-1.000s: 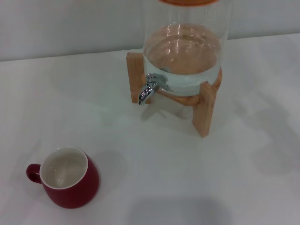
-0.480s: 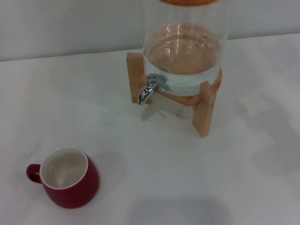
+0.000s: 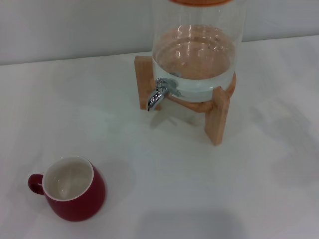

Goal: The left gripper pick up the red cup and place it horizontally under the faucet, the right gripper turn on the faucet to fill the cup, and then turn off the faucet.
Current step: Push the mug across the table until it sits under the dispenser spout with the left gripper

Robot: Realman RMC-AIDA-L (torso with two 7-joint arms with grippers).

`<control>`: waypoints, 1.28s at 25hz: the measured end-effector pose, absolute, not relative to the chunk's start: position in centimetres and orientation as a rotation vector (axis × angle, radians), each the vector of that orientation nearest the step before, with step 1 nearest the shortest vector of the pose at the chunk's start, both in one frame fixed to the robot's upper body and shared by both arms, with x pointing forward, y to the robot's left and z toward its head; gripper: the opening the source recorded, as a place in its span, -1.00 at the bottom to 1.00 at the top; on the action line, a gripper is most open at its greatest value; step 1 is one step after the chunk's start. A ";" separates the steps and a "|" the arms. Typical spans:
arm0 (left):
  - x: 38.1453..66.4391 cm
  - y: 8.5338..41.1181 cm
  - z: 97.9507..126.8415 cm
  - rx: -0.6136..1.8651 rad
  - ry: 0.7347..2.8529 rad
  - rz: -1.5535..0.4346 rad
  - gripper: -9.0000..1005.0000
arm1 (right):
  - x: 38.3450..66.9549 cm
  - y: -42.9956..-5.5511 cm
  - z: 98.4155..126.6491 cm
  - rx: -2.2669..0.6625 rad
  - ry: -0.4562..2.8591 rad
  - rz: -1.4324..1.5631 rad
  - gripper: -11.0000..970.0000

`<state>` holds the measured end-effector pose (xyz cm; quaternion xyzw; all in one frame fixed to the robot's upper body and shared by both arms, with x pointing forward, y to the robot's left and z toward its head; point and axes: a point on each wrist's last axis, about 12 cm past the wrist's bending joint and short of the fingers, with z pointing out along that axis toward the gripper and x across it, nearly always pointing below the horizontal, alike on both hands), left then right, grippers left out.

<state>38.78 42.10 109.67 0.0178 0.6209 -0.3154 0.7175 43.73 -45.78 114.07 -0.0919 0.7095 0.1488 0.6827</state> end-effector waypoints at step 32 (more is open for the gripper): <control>41.8 38.6 104.4 0.377 1.764 -0.636 0.69 | 43.9 -46.2 114.1 -0.176 1.582 0.323 0.49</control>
